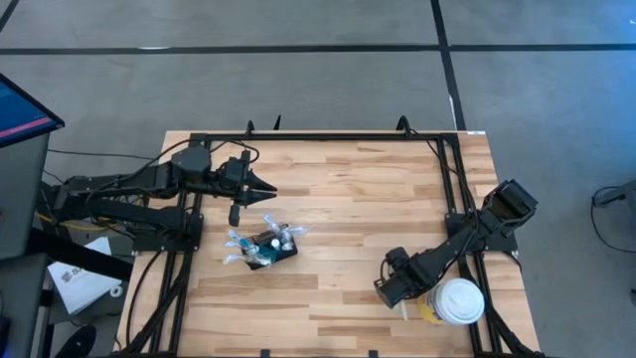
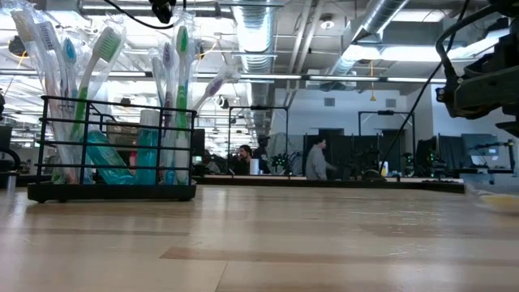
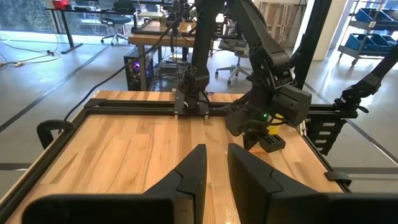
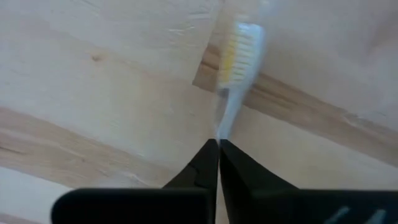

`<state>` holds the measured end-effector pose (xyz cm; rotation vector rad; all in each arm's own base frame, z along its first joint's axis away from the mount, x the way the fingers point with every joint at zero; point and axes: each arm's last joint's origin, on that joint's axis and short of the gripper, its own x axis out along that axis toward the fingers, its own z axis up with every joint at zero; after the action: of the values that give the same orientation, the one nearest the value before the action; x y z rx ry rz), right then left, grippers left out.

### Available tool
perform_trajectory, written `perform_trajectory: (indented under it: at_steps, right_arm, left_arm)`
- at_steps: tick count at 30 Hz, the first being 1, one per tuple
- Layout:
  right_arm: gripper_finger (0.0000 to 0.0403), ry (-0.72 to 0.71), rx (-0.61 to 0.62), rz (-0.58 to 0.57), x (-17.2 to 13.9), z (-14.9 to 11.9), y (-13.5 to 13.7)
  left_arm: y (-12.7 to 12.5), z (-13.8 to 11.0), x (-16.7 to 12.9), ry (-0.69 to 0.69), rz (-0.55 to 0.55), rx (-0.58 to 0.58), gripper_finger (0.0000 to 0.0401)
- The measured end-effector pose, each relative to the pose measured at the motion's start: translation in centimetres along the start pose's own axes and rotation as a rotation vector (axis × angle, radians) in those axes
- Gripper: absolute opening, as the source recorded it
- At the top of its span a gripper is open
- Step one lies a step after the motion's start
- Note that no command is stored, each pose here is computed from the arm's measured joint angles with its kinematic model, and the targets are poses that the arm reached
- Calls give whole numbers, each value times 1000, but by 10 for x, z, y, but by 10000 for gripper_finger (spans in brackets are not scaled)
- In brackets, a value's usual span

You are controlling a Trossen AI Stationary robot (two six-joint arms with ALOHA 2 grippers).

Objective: Pick & Place toothbrushing station
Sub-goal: Put the orange toothbrush into the top left section of the mesh organizer

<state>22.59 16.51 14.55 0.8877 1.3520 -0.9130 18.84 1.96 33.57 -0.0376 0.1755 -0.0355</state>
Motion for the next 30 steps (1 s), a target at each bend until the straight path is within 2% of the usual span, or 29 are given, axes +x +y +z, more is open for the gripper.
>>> perform_trajectory:
  at_steps: [8,16,22,30]
  right_arm:
    - [1,-1,-72,-9,0,11,1]
    - [0,-27,-167,19,-16,44,13]
    - [0,-92,-262,49,-44,77,28]
    - [0,-226,-402,134,-98,125,48]
  left_arm:
    - [0,0,0,-1,0,0,61]
    - [0,0,0,-1,0,0,61]
    - [0,0,0,-1,0,0,61]
    - [0,0,0,0,0,0,61]
